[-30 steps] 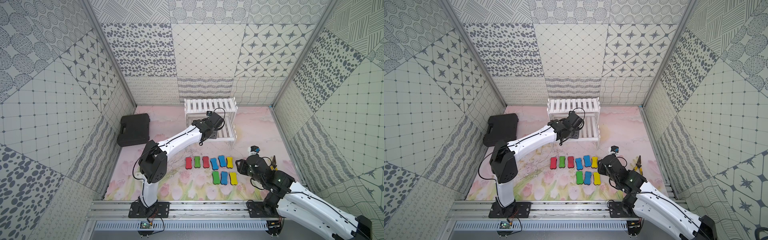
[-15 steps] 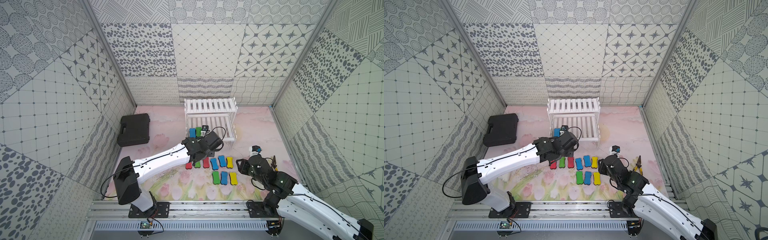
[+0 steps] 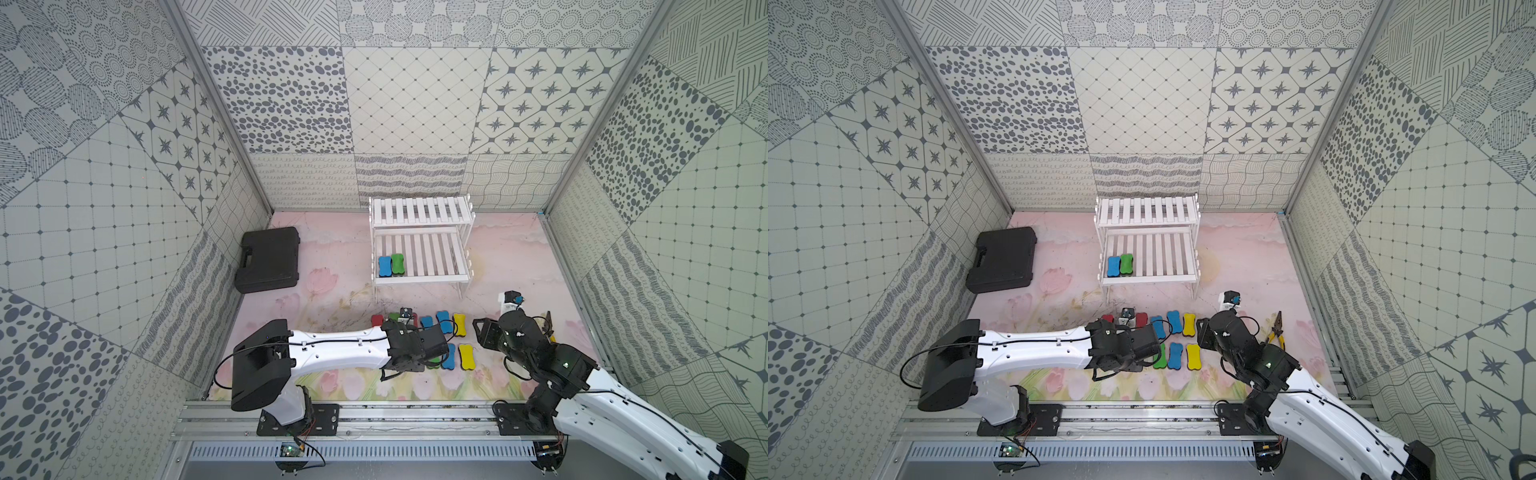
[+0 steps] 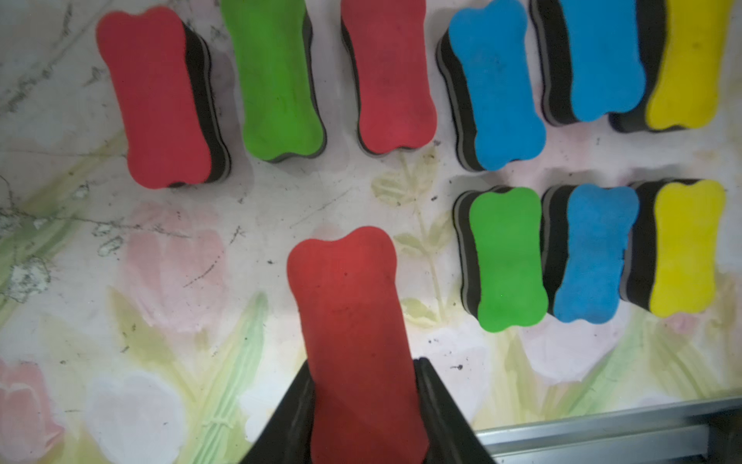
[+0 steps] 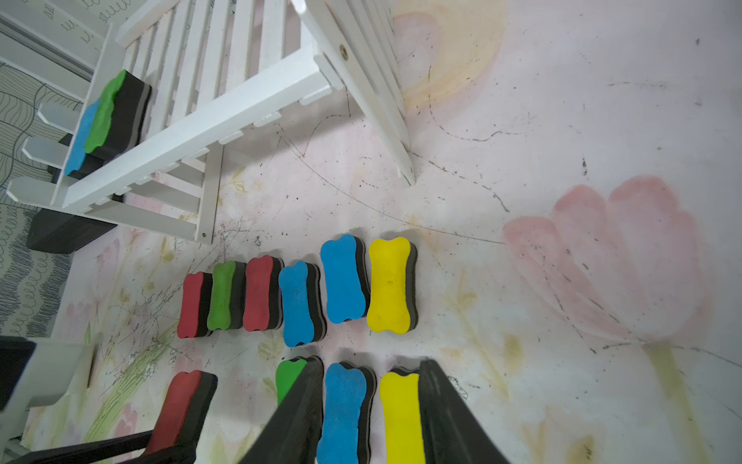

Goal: Remove the whiteboard erasers from the shelf
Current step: Place the whiteboard eraser at the center of the board.

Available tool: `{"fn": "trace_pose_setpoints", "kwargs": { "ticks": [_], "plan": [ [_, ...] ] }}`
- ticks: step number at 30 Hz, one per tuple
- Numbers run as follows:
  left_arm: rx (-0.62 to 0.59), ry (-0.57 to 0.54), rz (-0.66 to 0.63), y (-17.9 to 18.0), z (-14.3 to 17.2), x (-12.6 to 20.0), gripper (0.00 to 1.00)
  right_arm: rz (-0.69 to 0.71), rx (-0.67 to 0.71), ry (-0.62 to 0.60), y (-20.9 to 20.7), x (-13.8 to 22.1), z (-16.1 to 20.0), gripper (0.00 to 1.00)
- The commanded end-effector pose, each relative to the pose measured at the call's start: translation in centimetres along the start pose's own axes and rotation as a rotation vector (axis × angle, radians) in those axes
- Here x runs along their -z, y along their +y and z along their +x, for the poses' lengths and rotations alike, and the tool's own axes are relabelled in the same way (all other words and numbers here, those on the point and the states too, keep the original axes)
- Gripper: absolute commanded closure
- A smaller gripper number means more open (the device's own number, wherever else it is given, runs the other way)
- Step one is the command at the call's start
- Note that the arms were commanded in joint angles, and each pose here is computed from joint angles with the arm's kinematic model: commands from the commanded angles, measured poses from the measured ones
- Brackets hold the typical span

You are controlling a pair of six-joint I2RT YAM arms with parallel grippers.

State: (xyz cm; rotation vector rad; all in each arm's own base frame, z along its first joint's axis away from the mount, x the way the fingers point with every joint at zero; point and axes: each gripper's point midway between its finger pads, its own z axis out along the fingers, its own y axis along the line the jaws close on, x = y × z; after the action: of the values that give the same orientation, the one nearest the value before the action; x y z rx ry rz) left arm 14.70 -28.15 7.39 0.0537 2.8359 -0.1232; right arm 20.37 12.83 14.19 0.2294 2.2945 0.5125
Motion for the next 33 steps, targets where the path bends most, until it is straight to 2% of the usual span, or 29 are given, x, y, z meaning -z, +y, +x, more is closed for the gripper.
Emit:
{"fn": "trace_pose_setpoints", "kwargs": {
  "ticks": [1, 10, 25, 33],
  "plan": [
    [0.08, 0.102, 0.024, -0.8, 2.1, -0.7, 0.62, -0.016, 0.001, -0.044, 0.5, 0.8, -1.4, 0.57],
    [0.024, 0.146, 0.06, -3.0, 1.7, -2.8, 0.62, -0.024, -0.005, -0.067, 0.9, 1.5, -2.4, 0.57],
    [0.038, 0.173, 0.045, -3.2, 0.6, -5.4, 0.6, -0.017, -0.018, -0.081, 0.5, 2.1, -2.8, 0.57],
    [0.046, 0.162, 0.035, -2.6, 0.1, -4.6, 0.44, -0.026, -0.03, -0.09, 0.6, 2.5, -3.0, 0.55]
  ]
}}
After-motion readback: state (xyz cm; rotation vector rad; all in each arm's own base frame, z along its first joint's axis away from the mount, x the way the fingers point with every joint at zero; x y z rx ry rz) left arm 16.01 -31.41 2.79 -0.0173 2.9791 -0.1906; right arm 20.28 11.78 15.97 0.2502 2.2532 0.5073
